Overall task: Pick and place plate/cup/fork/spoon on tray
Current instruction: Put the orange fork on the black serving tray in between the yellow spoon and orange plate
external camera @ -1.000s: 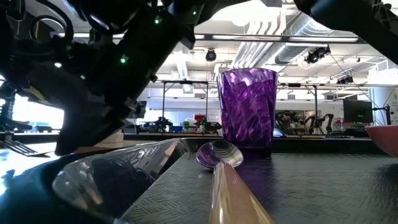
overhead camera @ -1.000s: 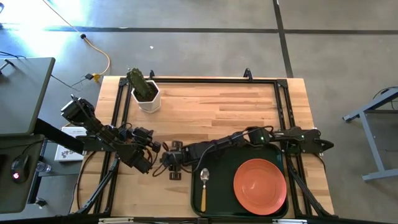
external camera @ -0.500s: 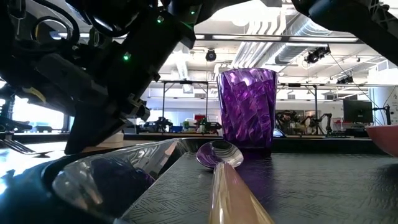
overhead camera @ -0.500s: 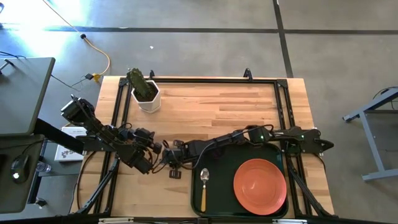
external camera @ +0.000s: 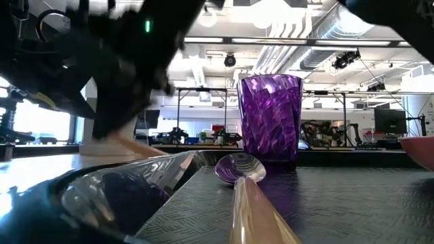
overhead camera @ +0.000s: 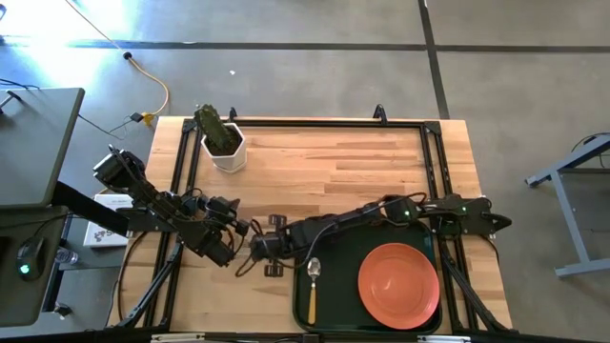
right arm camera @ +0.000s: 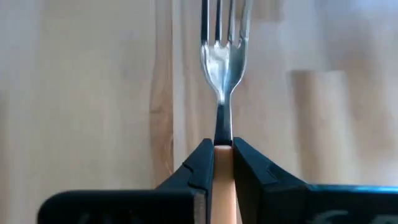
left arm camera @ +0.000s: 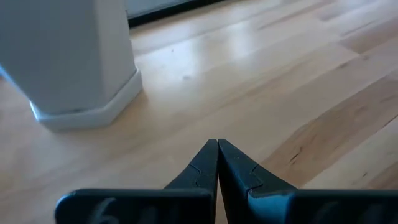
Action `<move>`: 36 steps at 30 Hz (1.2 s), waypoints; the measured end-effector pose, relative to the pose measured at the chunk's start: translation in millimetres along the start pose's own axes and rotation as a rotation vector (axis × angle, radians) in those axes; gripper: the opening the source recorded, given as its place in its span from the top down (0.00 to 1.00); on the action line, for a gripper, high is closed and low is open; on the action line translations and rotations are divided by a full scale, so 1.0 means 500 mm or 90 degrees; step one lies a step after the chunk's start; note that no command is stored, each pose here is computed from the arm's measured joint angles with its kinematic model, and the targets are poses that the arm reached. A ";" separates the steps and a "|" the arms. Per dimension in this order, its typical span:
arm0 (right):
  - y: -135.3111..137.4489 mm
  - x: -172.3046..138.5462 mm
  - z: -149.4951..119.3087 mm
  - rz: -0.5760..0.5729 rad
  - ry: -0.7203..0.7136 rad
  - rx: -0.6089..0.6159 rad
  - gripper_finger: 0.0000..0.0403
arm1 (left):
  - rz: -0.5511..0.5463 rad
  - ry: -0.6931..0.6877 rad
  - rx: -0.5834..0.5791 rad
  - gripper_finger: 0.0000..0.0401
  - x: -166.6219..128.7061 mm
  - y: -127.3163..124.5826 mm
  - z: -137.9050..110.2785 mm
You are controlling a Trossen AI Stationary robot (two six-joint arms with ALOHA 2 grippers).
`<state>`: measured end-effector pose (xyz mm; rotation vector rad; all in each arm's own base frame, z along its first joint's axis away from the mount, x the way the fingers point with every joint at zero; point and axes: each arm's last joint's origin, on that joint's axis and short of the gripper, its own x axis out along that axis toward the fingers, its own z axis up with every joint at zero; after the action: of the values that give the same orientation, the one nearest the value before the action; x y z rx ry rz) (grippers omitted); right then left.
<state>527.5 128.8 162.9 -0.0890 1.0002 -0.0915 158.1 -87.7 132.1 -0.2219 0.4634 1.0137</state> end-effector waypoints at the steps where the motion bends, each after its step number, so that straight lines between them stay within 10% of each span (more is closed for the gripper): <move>1: 0.002 -0.017 0.007 -0.011 -0.014 0.003 0.93 | 0.001 -0.008 0.008 1.00 0.001 0.000 0.001; 15: 0.046 -0.116 0.017 0.015 -0.027 0.021 0.93 | 0.059 -0.068 -0.001 1.00 0.040 0.003 0.028; 36: 0.088 -0.174 -0.073 -0.261 0.064 0.263 0.90 | 0.106 -0.310 -0.054 1.00 0.072 -0.027 0.113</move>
<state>451.6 181.3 210.7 0.0918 1.0339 -0.6796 200.5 -45.3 164.6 -0.0063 -0.0056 1.2071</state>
